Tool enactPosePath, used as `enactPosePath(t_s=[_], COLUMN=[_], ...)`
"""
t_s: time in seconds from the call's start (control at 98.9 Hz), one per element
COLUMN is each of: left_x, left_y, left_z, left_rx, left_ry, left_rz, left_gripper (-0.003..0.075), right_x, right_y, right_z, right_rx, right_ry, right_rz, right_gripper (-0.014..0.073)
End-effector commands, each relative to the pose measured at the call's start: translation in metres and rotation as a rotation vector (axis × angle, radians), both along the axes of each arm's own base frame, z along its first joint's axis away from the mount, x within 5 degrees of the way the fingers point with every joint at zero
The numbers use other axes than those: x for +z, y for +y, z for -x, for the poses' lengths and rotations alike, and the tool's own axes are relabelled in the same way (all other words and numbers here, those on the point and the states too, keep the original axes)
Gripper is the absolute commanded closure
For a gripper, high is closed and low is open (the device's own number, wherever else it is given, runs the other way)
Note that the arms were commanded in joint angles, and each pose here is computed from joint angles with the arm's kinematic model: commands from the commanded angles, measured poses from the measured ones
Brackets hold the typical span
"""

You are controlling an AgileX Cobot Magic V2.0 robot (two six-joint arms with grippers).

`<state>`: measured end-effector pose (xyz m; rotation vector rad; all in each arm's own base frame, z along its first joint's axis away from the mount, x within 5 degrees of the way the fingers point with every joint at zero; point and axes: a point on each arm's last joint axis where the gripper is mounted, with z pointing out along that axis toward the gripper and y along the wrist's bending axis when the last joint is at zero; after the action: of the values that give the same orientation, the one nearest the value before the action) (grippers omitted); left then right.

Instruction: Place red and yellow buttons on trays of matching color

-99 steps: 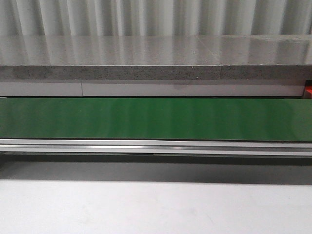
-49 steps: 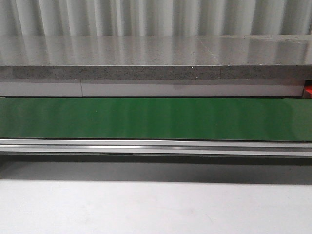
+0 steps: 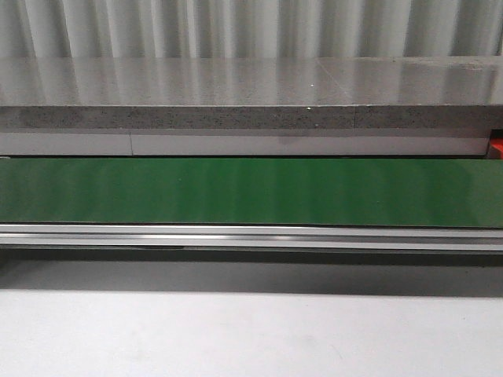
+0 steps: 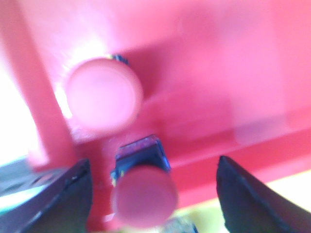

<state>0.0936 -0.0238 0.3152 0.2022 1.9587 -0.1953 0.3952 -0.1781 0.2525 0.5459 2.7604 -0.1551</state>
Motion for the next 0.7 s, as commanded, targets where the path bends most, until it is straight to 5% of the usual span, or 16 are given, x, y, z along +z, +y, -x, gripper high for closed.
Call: enactPosePath(t_s=[0.0,0.131,0.374,0.687], left_x=[0.016,0.016,0.016,0.016], left_y=[-0.001,-0.001,-0.001,-0.001], left_z=[-0.001,-0.001,-0.001,-0.001], left_rx=[-0.001,-0.001,-0.001,-0.001], left_ry=[-0.096,-0.096,-0.096,-0.096], left_rz=[0.045,0.045,0.045,0.045], left_gripper=[0.0726,0.0726,0.0726,0.0726], right_x=[0.059,0.09,0.128,0.127], right_y=[0.007,0.021,0.073,0.152], right_z=[0.015,0.032,0.053,0.092], right_rx=[0.013,0.022,0.131,0.331], right_ry=[-0.128,-0.165,-0.232,-0.26], right_rz=[0.064,0.069,0.08,0.016], right_gripper=[0.0059,0.0193,0.0671,0.0663])
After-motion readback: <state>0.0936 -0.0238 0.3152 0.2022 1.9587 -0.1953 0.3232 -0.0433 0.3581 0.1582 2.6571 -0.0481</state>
